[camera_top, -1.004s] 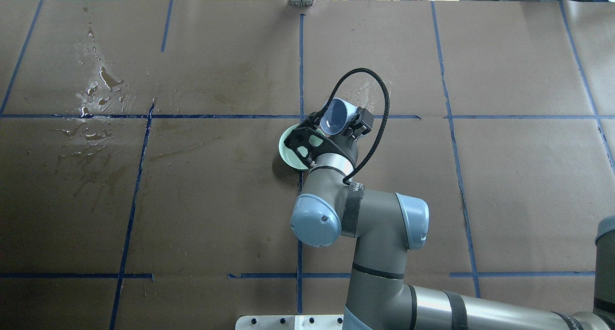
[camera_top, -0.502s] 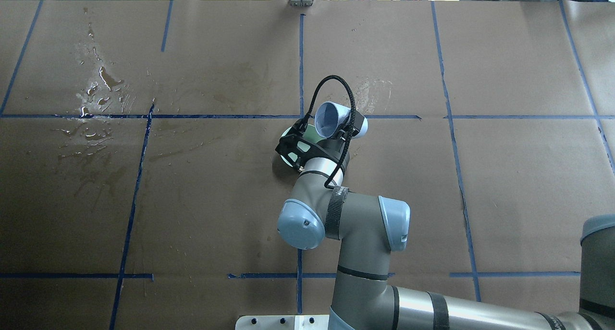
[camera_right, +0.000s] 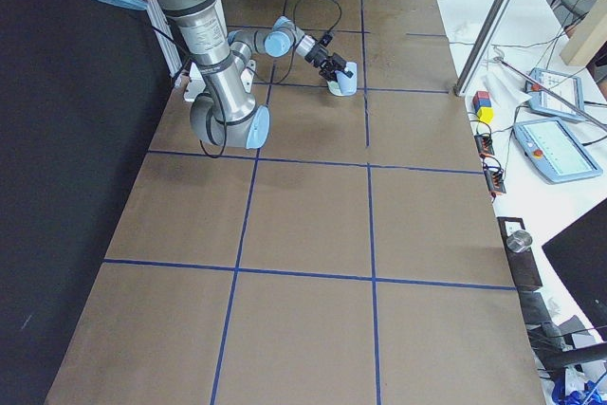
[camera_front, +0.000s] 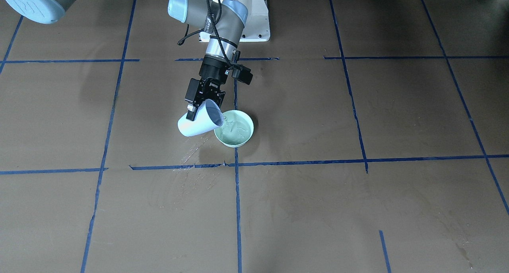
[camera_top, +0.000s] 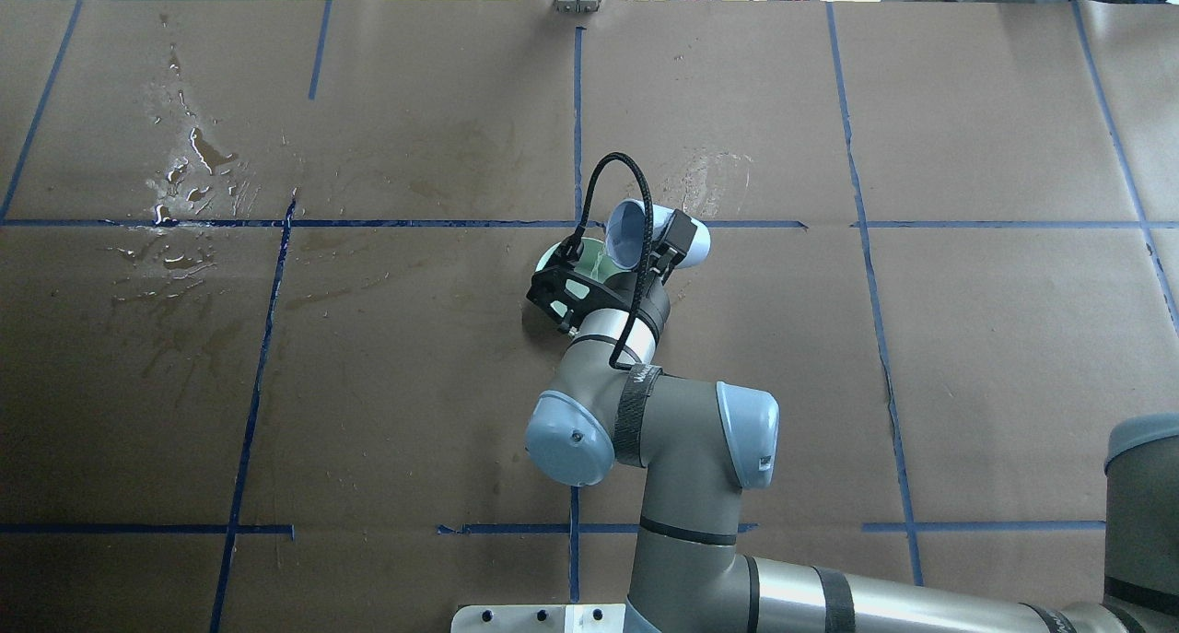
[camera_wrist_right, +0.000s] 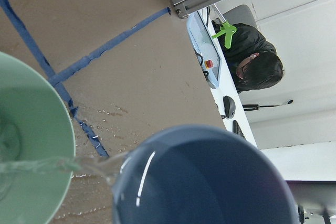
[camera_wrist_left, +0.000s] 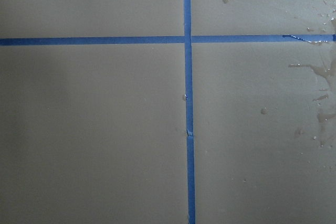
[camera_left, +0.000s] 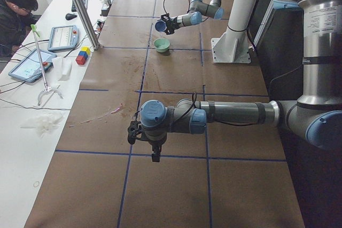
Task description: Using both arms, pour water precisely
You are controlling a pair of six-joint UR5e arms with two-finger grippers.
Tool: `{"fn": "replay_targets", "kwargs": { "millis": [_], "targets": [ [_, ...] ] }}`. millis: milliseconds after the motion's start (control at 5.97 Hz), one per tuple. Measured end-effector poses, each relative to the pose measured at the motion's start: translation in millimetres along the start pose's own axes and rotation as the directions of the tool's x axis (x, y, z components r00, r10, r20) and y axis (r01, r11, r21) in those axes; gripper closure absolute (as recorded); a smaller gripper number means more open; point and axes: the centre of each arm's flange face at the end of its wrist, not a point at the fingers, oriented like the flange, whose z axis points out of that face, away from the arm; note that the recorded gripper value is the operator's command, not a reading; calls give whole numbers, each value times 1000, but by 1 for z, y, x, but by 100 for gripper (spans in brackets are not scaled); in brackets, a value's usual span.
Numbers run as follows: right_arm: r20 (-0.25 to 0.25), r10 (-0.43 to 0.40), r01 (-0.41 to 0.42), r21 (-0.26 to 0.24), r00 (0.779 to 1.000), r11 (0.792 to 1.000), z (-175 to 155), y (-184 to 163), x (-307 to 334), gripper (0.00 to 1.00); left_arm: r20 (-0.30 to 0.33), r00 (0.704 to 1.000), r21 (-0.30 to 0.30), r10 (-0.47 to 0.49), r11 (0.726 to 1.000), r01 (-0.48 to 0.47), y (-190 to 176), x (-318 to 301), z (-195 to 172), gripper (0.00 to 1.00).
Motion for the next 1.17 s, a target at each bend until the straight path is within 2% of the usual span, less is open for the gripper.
{"fn": "replay_targets", "kwargs": {
  "millis": [1172],
  "targets": [
    [-13,-21,21,6,1000,1000,-6,-3,-2,100,0,1000,2,1,1000,-1,-1,0,-1,0]
  ]
}}
